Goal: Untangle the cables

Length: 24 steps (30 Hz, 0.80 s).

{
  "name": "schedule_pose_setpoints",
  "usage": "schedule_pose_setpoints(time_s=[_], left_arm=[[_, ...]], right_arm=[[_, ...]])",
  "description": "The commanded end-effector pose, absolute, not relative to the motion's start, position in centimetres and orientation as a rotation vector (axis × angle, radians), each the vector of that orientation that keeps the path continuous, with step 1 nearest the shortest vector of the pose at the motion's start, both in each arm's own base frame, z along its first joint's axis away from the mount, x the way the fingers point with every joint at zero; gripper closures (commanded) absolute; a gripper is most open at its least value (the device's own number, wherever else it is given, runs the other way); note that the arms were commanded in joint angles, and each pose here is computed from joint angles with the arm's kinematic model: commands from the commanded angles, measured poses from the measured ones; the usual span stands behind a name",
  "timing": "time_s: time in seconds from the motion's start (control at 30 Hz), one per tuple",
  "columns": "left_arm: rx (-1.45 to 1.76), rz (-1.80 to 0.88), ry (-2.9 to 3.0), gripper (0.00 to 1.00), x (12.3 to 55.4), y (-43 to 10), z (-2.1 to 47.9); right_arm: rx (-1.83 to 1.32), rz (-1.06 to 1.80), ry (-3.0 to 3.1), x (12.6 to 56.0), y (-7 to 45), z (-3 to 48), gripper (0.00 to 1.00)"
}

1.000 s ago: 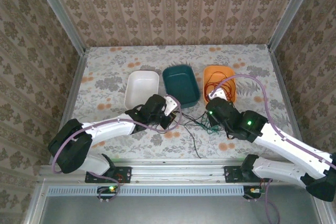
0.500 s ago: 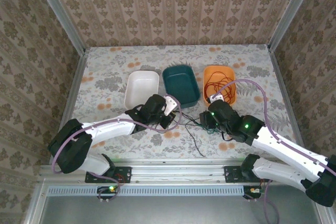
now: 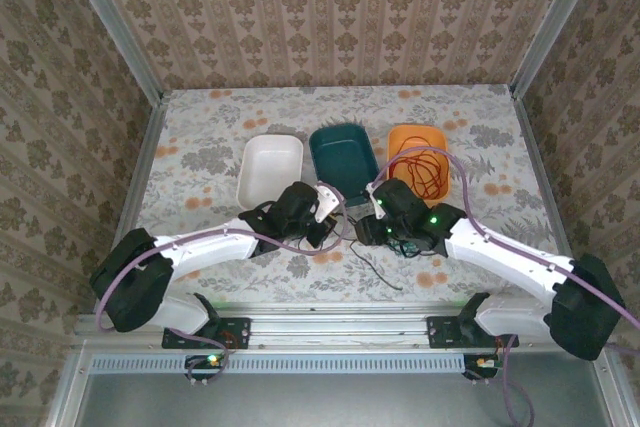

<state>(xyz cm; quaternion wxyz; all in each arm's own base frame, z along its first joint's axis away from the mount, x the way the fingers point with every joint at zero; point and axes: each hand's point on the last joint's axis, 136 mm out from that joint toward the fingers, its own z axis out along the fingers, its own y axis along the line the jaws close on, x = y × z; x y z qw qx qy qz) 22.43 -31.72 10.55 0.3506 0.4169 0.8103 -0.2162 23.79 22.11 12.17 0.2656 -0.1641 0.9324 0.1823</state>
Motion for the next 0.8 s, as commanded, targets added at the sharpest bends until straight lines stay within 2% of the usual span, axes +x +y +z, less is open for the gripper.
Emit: schedule_pose_setpoints(time_s=[0.0, 0.13, 0.23, 0.33, 0.4, 0.43, 0.5, 0.53, 0.57, 0.63, 0.67, 0.77], left_arm=[[1.098, -0.570, 2.056, 1.00, 22.0, -32.1, 11.9], [1.103, -0.572, 2.054, 1.00, 21.8, -32.2, 11.9], [1.107, -0.575, 2.046, 1.00, 21.6, -32.3, 11.9], [1.098, -0.562, 2.046, 1.00, 21.8, -32.1, 11.9], [1.086, -0.543, 2.052, 1.00, 22.0, -31.9, 11.8], [1.076, -0.530, 2.057, 0.95, 22.2, -31.7, 11.7], [1.057, -0.509, 2.064, 0.68, 22.4, -31.4, 11.7], [1.053, -0.508, 2.063, 0.51, 22.3, -31.3, 11.8], [1.047, -0.511, 2.061, 0.40, 22.3, -31.1, 11.9], [1.056, -0.532, 2.046, 0.25, 21.9, -31.2, 12.3], [1.068, -0.541, 2.036, 0.21, 21.6, -31.2, 12.5], [1.120, -0.561, 2.000, 0.19, 20.7, -31.8, 13.2]], right_arm=[[-0.453, 0.569, 2.453, 25.0, 23.5, 13.8, 0.56], [-0.456, 0.574, 2.454, 25.3, 23.6, 13.4, 0.58], [-0.454, 0.582, 2.458, 25.6, 23.6, 13.2, 0.63], [-0.447, 0.596, 2.457, 25.7, 23.6, 13.1, 0.88], [-0.443, 0.600, 2.453, 25.7, 23.6, 13.3, 0.96], [-0.436, 0.605, 2.446, 25.8, 23.5, 13.6, 0.97], [-0.427, 0.623, 2.433, 25.7, 23.4, 14.2, 0.99], [-0.420, 0.629, 2.425, 25.7, 23.2, 14.7, 0.99], [-0.407, 0.636, 2.412, 25.8, 23.0, 15.3, 1.00], [-0.381, 0.660, 2.386, 25.8, 22.7, 16.4, 1.00], [-0.366, 0.676, 2.374, 25.8, 22.6, 16.9, 1.00], [-0.307, 0.737, 2.326, 25.9, 22.1, 18.8, 1.00]])
